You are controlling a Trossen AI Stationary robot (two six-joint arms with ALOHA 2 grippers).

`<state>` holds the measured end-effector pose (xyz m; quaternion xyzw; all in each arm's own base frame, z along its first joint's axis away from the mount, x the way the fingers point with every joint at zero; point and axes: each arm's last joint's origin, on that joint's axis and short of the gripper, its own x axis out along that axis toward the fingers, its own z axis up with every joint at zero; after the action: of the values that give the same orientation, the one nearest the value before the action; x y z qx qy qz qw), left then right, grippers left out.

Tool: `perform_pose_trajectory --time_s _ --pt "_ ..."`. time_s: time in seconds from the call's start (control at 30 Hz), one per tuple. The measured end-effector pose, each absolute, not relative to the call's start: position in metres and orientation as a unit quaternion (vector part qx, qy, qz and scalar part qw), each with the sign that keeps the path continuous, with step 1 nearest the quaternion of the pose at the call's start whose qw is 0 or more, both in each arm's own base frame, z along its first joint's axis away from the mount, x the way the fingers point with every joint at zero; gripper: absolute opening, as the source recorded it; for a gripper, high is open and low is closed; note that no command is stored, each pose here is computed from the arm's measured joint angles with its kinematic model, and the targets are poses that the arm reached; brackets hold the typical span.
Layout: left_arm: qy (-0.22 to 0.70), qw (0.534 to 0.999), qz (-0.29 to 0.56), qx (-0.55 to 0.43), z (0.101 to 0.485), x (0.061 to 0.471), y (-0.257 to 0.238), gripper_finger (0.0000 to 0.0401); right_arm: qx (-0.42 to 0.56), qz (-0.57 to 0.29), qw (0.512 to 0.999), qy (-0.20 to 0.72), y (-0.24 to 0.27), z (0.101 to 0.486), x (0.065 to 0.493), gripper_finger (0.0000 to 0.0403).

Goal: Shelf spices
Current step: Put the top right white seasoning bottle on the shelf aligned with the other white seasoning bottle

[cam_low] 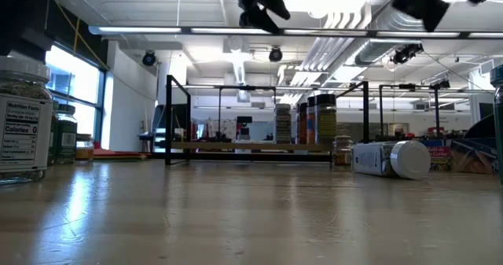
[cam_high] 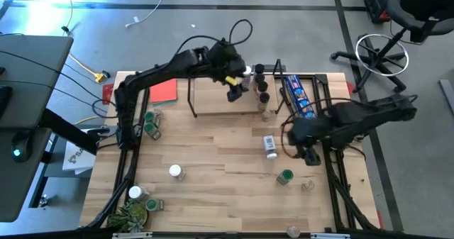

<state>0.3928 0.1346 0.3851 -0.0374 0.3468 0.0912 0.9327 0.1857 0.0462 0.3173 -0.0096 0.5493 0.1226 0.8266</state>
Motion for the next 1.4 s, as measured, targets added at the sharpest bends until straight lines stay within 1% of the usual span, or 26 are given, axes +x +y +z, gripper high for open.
perform_pose_trajectory --time_s 0.1,0.27,0.37,0.43,0.53,0.67,0.77,0.97,1.13,1.2,1.4 --pt "0.366 0.923 0.107 -0.039 0.394 0.384 0.112 0.0294 -0.104 0.192 0.797 0.563 0.034 0.299 0.211 0.0259" --pt "0.412 0.898 0.142 -0.056 0.403 0.363 0.083 0.0294 -0.256 0.313 0.726 0.557 0.019 0.264 0.248 0.0259" --pt "0.443 0.881 0.155 -0.066 0.404 0.354 0.068 0.0294 -0.3 0.359 0.687 0.556 0.014 0.239 0.267 0.0259" --pt "0.46 0.871 0.159 -0.066 0.403 0.349 0.059 0.0294 -0.31 0.374 0.668 0.564 0.011 0.225 0.276 0.0259" --pt "0.482 0.86 0.159 -0.055 0.401 0.346 0.049 0.0294 -0.324 0.373 0.649 0.579 0.01 0.207 0.288 0.0259" --pt "0.496 0.855 0.145 -0.032 0.4 0.345 0.041 0.0294 -0.346 0.373 0.634 0.583 0.012 0.194 0.296 0.0259" --pt "0.498 0.856 0.135 -0.018 0.4 0.346 0.039 0.0294 -0.349 0.371 0.624 0.593 0.012 0.189 0.297 0.0259" --pt "0.501 0.856 0.126 -0.004 0.4 0.346 0.038 0.0294 -0.371 0.344 0.596 0.624 0.01 0.189 0.293 0.0259" --pt "0.501 0.856 0.126 -0.004 0.4 0.346 0.038 0.0294 -0.351 0.353 0.605 0.621 0.012 0.189 0.29 0.0259" --pt "0.499 0.857 0.127 -0.005 0.4 0.346 0.038 0.0294 -0.363 0.353 0.6 0.619 0.011 0.183 0.288 0.0259" --pt "0.482 0.865 0.136 -0.021 0.402 0.349 0.039 0.0294 -0.392 0.33 0.605 0.609 0.009 0.17 0.287 0.0259"
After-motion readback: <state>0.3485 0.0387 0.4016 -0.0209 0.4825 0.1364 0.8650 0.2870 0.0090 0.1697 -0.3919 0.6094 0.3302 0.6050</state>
